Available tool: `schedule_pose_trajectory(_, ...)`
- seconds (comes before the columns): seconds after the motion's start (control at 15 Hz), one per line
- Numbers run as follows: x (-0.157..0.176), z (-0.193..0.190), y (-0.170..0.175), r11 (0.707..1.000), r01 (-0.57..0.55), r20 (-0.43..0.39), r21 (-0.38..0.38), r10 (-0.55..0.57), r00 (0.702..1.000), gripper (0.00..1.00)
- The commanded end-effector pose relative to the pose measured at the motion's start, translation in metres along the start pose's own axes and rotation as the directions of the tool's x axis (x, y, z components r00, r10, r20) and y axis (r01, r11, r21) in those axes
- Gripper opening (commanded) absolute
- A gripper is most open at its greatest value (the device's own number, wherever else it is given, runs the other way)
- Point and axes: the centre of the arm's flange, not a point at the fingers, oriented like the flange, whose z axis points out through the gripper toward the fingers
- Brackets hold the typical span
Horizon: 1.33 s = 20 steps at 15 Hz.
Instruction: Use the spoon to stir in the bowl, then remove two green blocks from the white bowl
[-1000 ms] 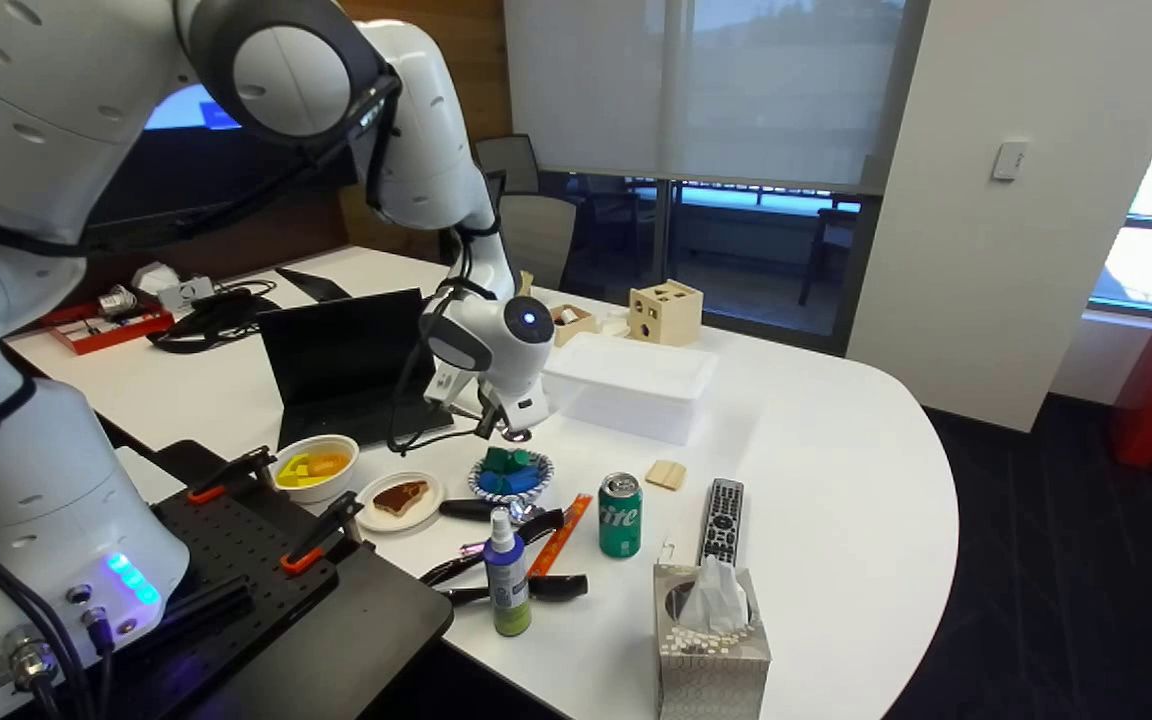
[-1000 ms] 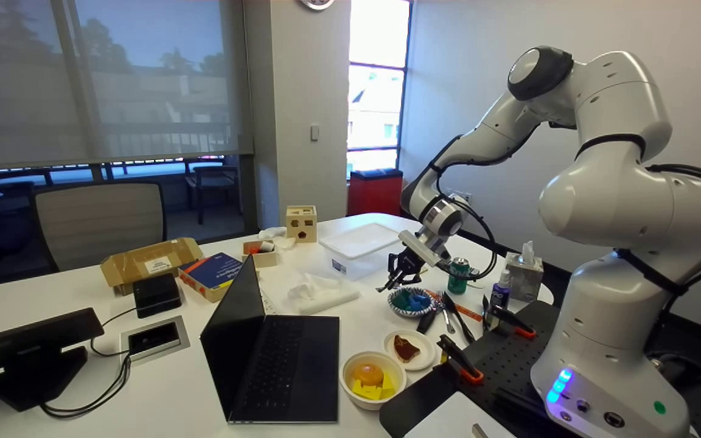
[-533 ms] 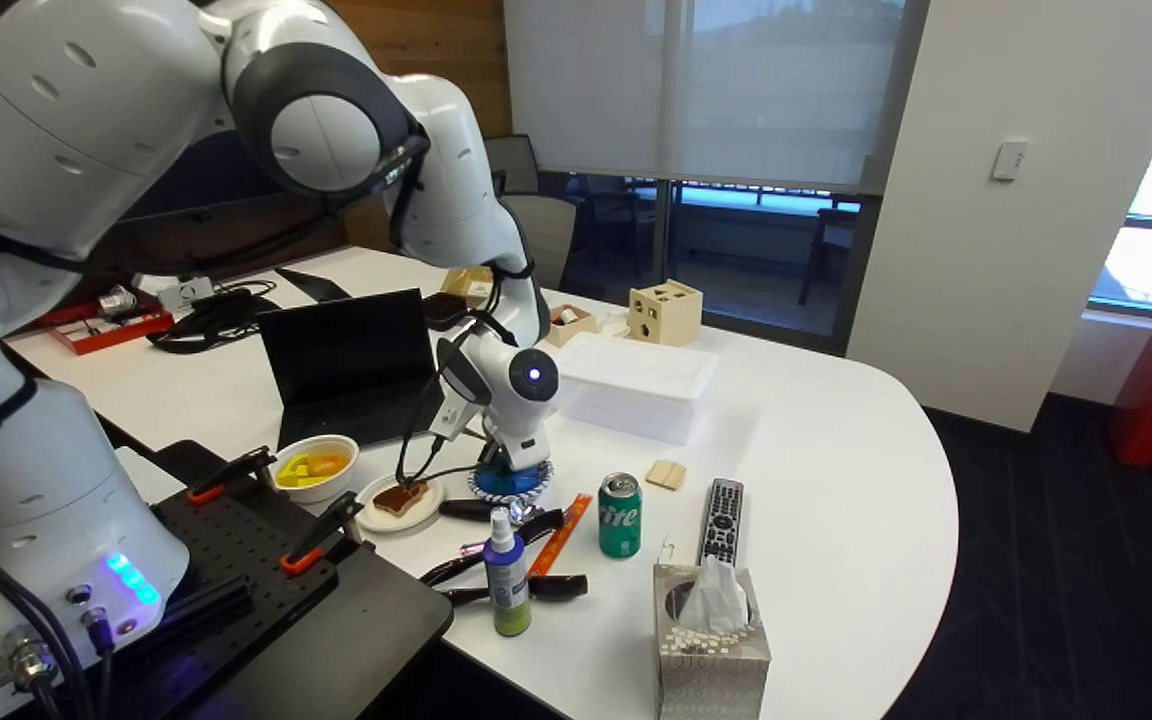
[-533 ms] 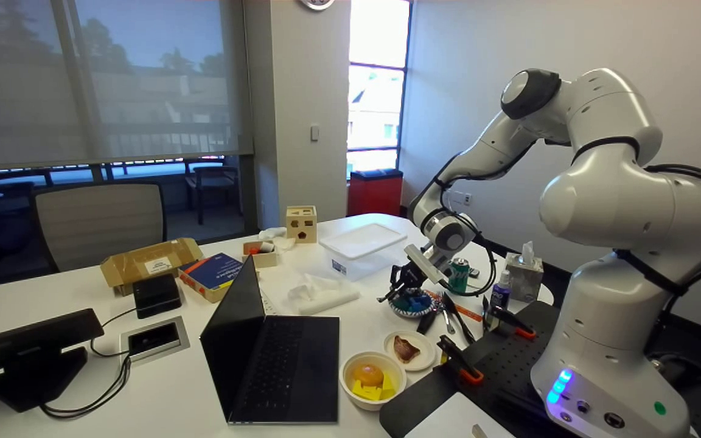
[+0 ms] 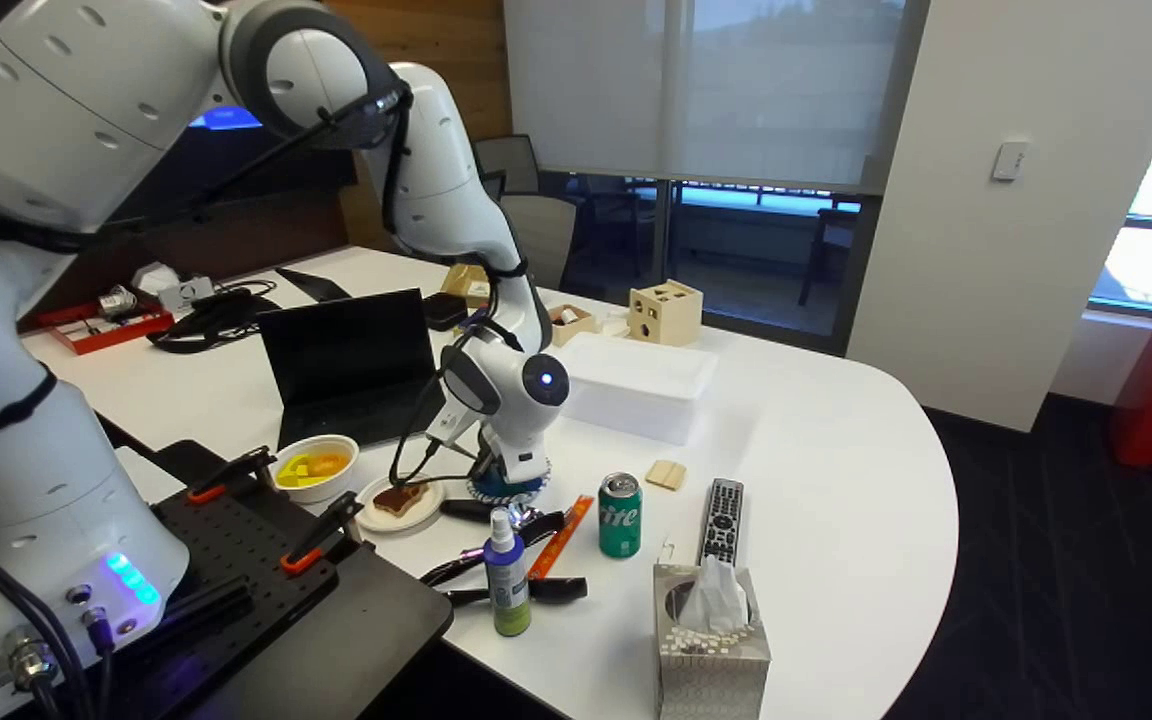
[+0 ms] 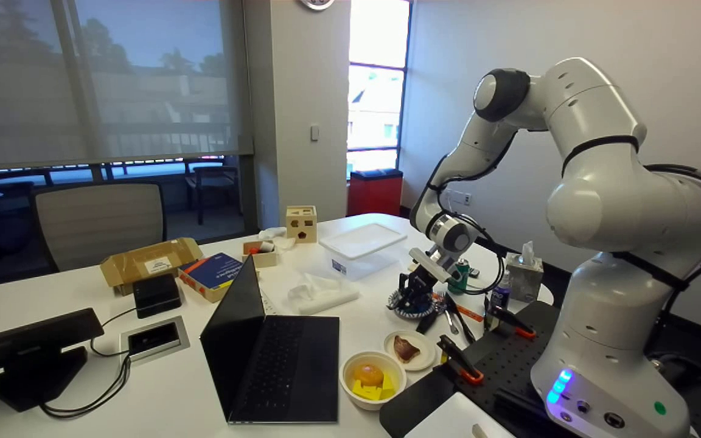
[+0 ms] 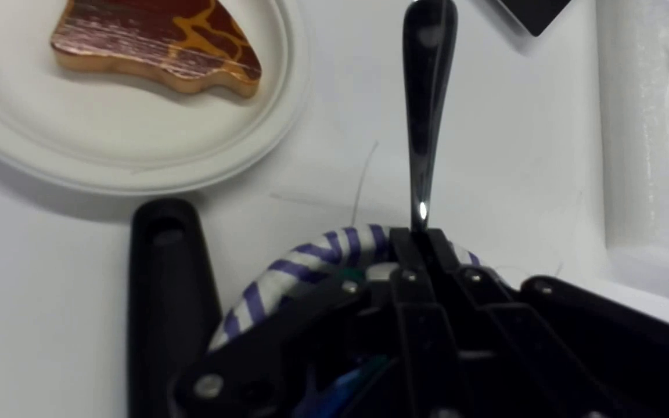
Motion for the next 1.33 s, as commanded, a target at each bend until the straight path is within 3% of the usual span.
schedule_pose_trajectory(0.0,-0.018,-0.020,-0.019,0.992,-0.034,-0.044,-0.123,0.029,0.999,0.02)
schedule_pose_trajectory(0.27,-0.028,-0.022,-0.049,0.980,0.024,-0.094,-0.197,-0.043,0.995,0.02)
schedule_pose_trajectory(0.73,-0.040,-0.027,-0.067,0.982,0.109,-0.100,-0.155,-0.125,0.987,0.02)
schedule_pose_trajectory(1.0,-0.034,-0.023,-0.060,0.985,0.171,-0.094,-0.040,-0.174,0.980,0.02)
schedule_pose_trajectory(1.27,-0.025,-0.017,-0.052,0.969,0.228,-0.097,0.097,-0.218,0.971,0.02)
